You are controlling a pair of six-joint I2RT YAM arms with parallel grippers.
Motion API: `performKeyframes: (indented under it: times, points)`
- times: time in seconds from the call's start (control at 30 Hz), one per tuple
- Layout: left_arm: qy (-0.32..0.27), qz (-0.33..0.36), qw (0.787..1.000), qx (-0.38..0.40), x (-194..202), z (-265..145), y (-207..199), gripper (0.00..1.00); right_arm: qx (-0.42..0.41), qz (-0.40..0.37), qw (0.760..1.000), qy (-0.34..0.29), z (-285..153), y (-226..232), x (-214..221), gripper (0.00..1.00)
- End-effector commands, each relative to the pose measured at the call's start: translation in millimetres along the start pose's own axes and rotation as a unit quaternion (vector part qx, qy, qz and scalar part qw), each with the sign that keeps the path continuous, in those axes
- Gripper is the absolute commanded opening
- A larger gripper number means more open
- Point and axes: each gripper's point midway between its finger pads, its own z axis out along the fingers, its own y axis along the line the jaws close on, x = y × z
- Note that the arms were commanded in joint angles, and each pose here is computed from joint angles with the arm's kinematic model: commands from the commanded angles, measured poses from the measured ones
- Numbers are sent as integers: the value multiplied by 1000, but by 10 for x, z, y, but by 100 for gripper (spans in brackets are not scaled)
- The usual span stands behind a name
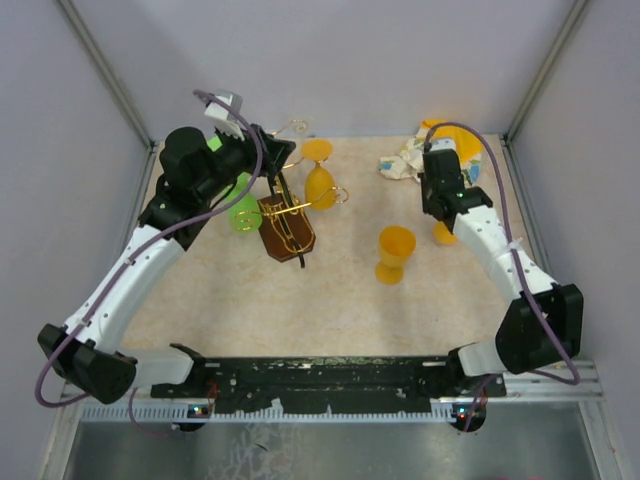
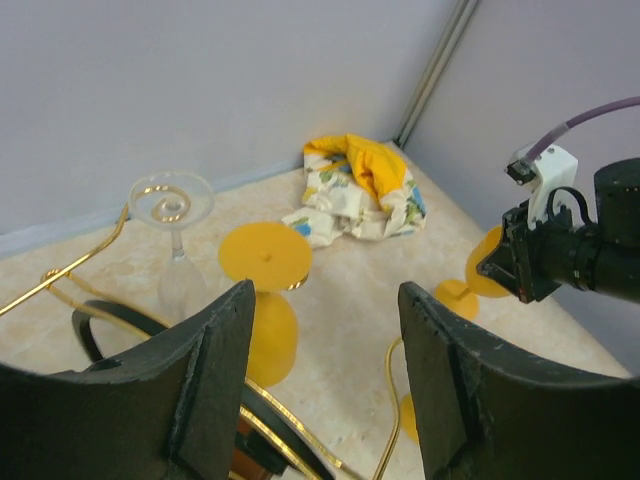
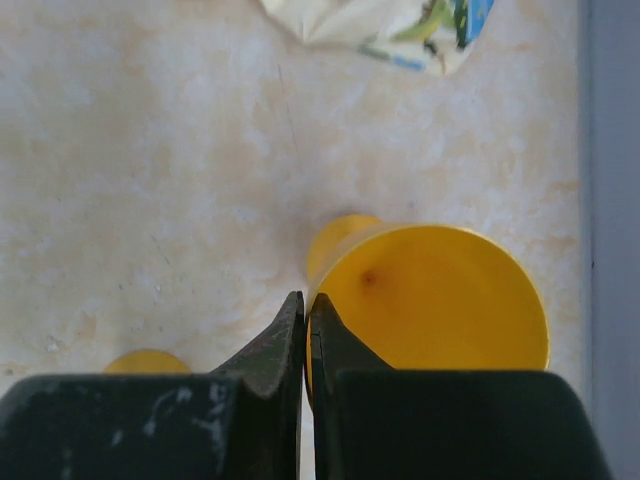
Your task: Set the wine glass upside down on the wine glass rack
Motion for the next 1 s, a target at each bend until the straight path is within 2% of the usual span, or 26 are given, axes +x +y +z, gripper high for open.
performKeyframes:
  times: [0.0,0.1,0.2,0.27,0.43,0.67,0.83,0.97]
  points:
    - [-1,-72,997,-9,-242,108,-24,66,-4,15,994,-106,-373,-130,-904,0]
    - [28,-151,988,6,-219,292,-57,66,-20,15,984,-174,-694,-111,-1391,0]
    - [26,-229,972,47,-303,365,-149,66,-38,-19,965,-258,-1074,85,-1788,0]
    - [12,-277,959,62,-392,377,-144,65,-45,-43,947,-316,-1342,266,-1985,0]
    - [-13,-379,924,42,-568,323,51,64,-99,-39,888,-447,-1967,572,-2337,0]
    - [-46,-518,853,36,-714,165,187,63,-108,-76,812,-568,-2540,1057,-2407,0]
    - [-73,-604,791,66,-759,21,172,58,-141,-86,780,-604,-2626,1431,-2330,0]
    - [-87,-625,772,77,-837,-48,153,57,-163,-93,750,-634,-2745,1713,-2267,0]
